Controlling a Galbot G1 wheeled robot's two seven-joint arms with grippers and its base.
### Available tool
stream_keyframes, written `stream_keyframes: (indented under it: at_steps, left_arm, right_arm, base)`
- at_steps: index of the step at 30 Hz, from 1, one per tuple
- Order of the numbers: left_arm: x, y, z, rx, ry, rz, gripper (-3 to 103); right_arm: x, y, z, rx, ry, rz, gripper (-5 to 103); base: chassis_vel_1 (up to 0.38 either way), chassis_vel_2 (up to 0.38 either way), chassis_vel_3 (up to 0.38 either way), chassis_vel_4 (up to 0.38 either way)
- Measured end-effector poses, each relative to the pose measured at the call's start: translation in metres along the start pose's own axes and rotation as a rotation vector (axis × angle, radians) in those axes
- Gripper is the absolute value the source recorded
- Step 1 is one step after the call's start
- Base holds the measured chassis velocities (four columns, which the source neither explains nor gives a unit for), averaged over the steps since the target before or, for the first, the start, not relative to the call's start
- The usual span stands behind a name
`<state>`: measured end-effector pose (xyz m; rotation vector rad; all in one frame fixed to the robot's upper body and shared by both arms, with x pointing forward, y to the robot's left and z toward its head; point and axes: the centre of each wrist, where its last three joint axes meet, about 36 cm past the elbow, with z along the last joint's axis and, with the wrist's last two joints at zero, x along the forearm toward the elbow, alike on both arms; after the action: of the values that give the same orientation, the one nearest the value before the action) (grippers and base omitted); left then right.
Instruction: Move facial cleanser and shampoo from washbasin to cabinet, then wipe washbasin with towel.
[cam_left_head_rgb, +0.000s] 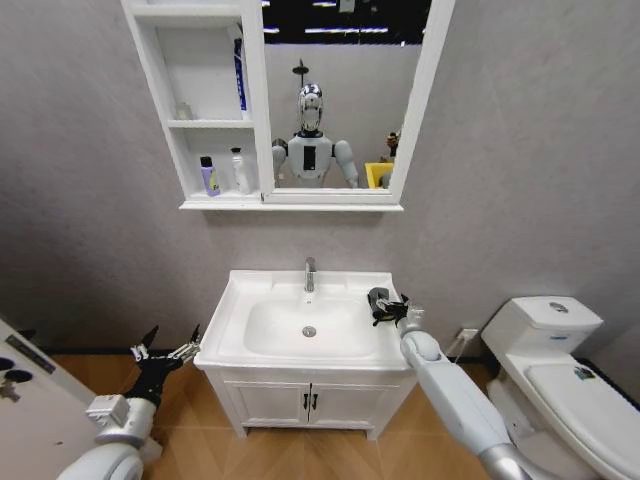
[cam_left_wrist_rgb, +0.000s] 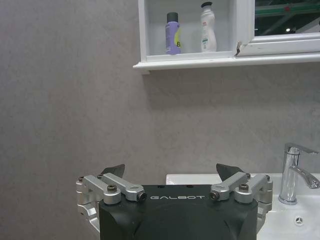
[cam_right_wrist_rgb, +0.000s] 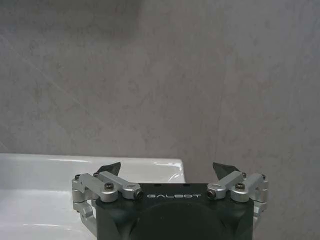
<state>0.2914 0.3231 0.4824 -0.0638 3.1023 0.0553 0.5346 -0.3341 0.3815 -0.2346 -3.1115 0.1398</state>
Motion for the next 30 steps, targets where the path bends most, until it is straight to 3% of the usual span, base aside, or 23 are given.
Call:
stream_keyframes:
  at_steps: [3, 5, 10, 11, 13, 14, 19, 25, 30]
  left_arm:
    - [0.000, 0.000, 0.000, 0.000, 0.000, 0.000, 100]
    - [0.000, 0.000, 0.000, 0.000, 0.000, 0.000, 100]
    - [0.000, 0.000, 0.000, 0.000, 0.000, 0.000, 100]
    - [0.000, 0.000, 0.000, 0.000, 0.000, 0.000, 100]
    - [0.000, 0.000, 0.000, 0.000, 0.000, 0.000, 100]
    - [0.000, 0.000, 0.000, 0.000, 0.000, 0.000, 100]
    - [0.000, 0.000, 0.000, 0.000, 0.000, 0.000, 100]
    - [0.000, 0.000, 0.000, 0.000, 0.000, 0.000, 100]
    - [0.000, 0.000, 0.000, 0.000, 0.000, 0.000, 100]
  right_arm:
    - [0.015, -0.002, 0.001, 0.031, -0.014, 0.023, 100]
    - [0.057, -0.006, -0.009, 0.063, -0.068, 0.077, 100]
    - [0.139, 0.001, -0.018, -0.001, -0.041, 0.153, 100]
    - [0.139, 0.001, -0.018, -0.001, -0.041, 0.153, 100]
    - [0.203, -0.002, -0.029, -0.020, -0.026, 0.194, 100]
    - [0.203, -0.002, -0.029, -0.020, -0.026, 0.194, 100]
    - [0.286, -0.006, -0.057, -0.061, -0.001, 0.223, 100]
    - [0.319, -0.001, -0.062, -0.053, 0.019, 0.217, 100]
    - [0.331, 0.011, -0.063, -0.053, 0.039, 0.144, 100]
  base:
    - [0.000, 0.000, 0.000, 0.000]
    - [0.000, 0.000, 0.000, 0.000]
    - [0.000, 0.000, 0.000, 0.000]
    - [0.000, 0.000, 0.000, 0.000]
    - [0.000, 0.000, 0.000, 0.000]
    - [0.000, 0.000, 0.000, 0.000]
    - [0.000, 0.000, 0.000, 0.000]
    - [0.000, 0.000, 0.000, 0.000]
    - [0.000, 0.000, 0.000, 0.000]
